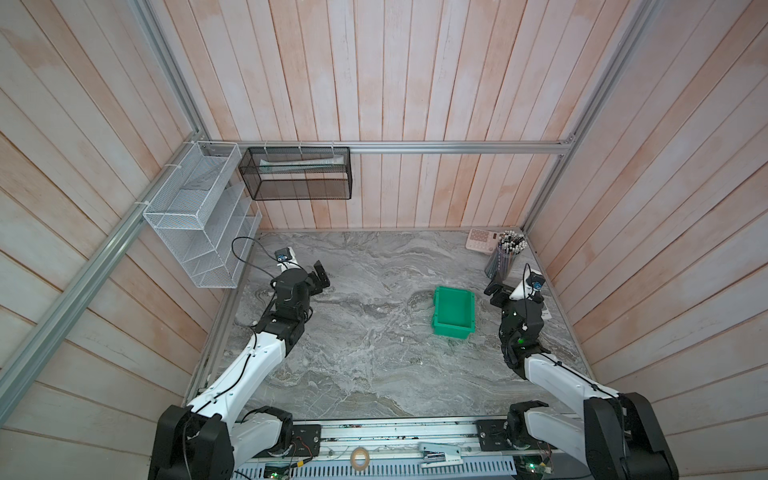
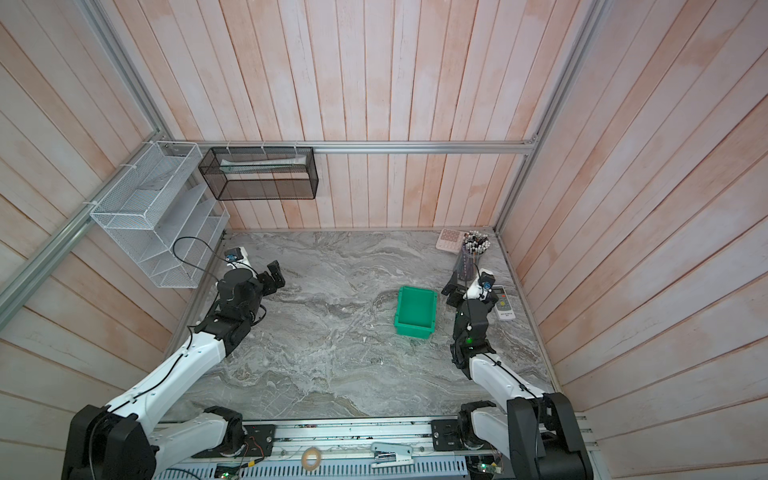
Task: Put the screwdriver in the bin
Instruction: 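Close the left gripper on the black-and-yellow screwdriver while the right gripper nears the bin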
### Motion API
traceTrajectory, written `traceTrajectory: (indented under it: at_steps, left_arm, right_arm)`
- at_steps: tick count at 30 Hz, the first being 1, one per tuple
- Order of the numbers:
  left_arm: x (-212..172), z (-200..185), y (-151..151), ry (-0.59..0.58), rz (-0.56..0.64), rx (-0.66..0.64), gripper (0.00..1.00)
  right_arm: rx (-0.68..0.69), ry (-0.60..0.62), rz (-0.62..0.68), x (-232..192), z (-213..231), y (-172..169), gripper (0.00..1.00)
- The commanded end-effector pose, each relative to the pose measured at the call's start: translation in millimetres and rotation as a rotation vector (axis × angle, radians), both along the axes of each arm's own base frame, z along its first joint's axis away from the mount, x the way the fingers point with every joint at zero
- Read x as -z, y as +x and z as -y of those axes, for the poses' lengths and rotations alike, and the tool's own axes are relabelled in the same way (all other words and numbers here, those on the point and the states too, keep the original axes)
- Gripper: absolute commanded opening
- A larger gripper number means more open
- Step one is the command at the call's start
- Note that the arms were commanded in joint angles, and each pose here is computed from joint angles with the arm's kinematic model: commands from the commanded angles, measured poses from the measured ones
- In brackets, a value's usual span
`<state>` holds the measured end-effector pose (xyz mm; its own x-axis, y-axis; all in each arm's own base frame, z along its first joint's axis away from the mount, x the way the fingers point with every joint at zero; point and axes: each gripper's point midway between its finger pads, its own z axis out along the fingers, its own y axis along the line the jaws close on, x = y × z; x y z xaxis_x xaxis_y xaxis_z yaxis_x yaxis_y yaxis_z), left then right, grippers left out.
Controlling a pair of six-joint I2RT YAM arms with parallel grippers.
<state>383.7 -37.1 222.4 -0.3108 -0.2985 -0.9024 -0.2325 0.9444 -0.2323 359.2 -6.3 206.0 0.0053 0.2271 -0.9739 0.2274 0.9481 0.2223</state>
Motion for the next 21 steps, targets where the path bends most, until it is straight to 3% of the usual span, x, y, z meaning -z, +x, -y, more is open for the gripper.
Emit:
traceTrajectory:
  at_steps: [1, 6, 13, 16, 21]
  left_arm:
    - [59.4, -38.0, -25.7, -0.092, -0.267, -0.225, 1.00]
    - [95.8, -66.8, -29.6, -0.214, -0.373, -0.385, 1.00]
    - [123.4, -86.3, -0.5, -0.229, -0.462, -0.456, 1.00]
    - [139.1, -102.1, 6.6, -0.278, -0.532, -0.502, 0.92]
    - [137.5, -111.1, 26.8, -0.238, -0.527, -0.490, 0.87]
  right_arm:
    - [-0.138, 0.005, -0.075, 15.7, -29.3, 5.5, 0.99]
    - [-0.252, -0.018, -0.082, 13.2, -56.6, 9.6, 0.99]
    - [-0.324, -0.093, -0.101, 12.2, -87.0, 12.1, 0.98]
    - [-0.326, -0.107, -0.098, 10.6, -89.8, 10.8, 0.98]
    - [-0.363, -0.093, -0.079, 6.3, -96.4, 9.1, 0.99]
